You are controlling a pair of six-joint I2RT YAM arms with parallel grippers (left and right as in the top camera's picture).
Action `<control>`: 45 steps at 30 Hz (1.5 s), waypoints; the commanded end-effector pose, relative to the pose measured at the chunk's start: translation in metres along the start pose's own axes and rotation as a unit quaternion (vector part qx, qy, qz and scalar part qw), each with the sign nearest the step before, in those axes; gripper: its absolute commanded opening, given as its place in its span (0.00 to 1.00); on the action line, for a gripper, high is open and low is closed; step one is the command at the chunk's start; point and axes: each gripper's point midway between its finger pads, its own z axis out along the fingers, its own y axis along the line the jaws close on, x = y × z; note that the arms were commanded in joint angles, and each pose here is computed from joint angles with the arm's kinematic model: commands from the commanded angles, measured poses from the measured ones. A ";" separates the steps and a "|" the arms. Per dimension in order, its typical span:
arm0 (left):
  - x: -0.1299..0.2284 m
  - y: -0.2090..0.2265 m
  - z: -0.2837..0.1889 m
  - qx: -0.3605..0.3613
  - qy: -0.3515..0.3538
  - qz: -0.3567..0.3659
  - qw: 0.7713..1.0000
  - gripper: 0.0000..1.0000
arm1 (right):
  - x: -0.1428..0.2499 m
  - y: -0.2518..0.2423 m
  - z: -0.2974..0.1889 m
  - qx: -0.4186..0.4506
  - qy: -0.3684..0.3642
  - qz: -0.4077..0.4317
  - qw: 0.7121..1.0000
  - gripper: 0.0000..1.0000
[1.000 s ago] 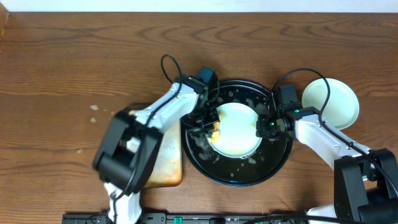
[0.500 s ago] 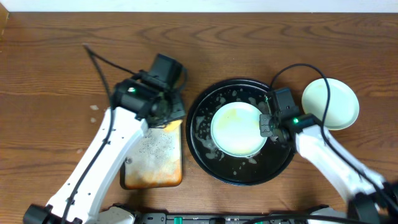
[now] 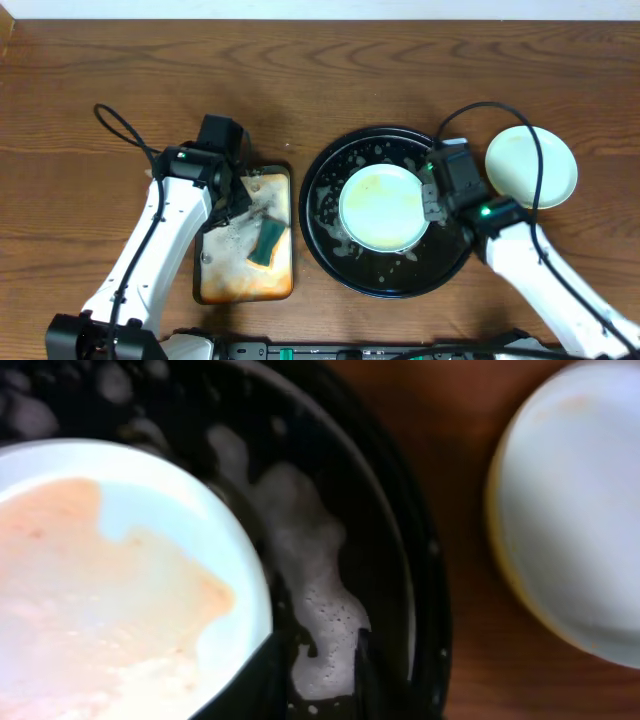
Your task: Clean dirty plates on tray and stack at the side
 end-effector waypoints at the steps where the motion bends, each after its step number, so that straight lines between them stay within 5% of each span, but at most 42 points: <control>1: 0.005 -0.005 0.005 0.011 0.009 0.031 0.999 0.39 | 0.017 0.016 0.024 -0.105 0.066 0.020 0.992 0.24; 6: 0.006 -0.016 0.004 0.038 0.012 0.065 0.997 0.45 | 0.035 0.015 0.053 -0.152 0.121 0.050 0.980 0.26; 14: 0.006 -0.016 0.004 0.038 0.012 0.064 0.997 0.82 | 0.046 0.042 0.067 -0.236 0.143 0.032 0.961 0.20; 27: 0.006 -0.016 0.004 0.038 0.012 0.064 0.997 0.87 | 0.007 0.029 0.024 -0.219 0.076 0.030 0.972 0.22; 38: 0.006 -0.016 0.004 0.038 0.012 0.064 0.997 0.88 | 0.037 0.050 0.057 -0.231 0.137 0.014 0.963 0.24; 41: 0.006 -0.016 0.004 0.038 0.012 0.064 0.997 0.88 | 0.043 0.058 0.065 -0.236 0.145 0.007 0.961 0.18; 43: 0.006 -0.016 0.004 0.038 0.012 0.064 0.997 0.88 | 0.043 0.056 0.067 -0.227 0.145 0.004 0.963 0.01; 45: 0.006 -0.016 0.004 0.038 0.012 0.064 0.997 0.88 | 0.039 0.050 0.069 -0.208 0.138 0.005 0.968 0.01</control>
